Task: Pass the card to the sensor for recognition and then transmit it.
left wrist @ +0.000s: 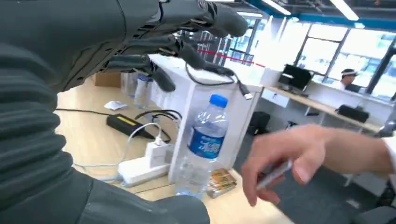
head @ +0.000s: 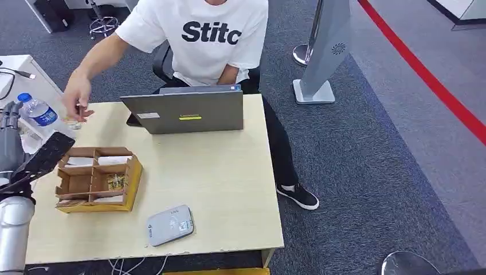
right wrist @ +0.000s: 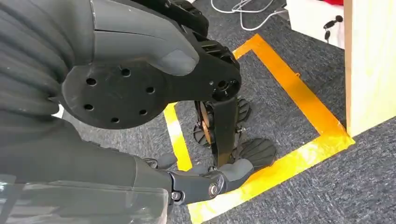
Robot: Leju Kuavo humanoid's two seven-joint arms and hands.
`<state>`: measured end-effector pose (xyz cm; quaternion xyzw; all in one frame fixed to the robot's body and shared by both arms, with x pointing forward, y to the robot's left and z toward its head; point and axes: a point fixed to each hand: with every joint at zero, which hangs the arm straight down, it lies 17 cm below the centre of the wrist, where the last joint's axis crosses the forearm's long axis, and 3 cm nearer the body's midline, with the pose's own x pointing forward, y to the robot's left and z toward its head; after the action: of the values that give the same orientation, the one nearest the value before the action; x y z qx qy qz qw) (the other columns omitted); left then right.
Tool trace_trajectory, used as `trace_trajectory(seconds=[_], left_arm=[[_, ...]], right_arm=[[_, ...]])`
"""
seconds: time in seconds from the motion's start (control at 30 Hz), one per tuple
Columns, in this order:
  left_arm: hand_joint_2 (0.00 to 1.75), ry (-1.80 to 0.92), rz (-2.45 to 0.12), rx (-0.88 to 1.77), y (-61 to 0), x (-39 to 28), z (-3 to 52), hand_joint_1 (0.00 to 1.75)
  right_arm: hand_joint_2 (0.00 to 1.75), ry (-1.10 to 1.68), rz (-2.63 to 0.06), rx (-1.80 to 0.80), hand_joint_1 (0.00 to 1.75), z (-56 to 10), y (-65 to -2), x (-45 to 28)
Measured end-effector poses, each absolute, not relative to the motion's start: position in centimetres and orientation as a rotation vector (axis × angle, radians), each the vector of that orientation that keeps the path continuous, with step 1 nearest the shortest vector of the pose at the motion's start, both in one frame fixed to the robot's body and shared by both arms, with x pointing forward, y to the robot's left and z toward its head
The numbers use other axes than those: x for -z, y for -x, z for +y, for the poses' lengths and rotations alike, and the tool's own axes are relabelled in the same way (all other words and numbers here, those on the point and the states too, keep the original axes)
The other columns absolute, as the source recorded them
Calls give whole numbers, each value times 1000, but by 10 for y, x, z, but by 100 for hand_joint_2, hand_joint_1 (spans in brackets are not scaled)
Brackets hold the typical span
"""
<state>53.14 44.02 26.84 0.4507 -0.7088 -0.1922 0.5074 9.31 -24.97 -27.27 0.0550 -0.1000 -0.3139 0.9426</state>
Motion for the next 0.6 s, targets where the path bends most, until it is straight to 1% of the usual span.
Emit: trace_trajectory(seconds=[0.47,0.6], left_arm=[[175,-1074,-1758,446,-528,-280,429,0],[175,-1015,-1808,504,-520,-288,408,0]], right_arm=[[175,-110,-203,640,0,-250,-93,273],[175,-104,-197,654,0,-251,-91,273]])
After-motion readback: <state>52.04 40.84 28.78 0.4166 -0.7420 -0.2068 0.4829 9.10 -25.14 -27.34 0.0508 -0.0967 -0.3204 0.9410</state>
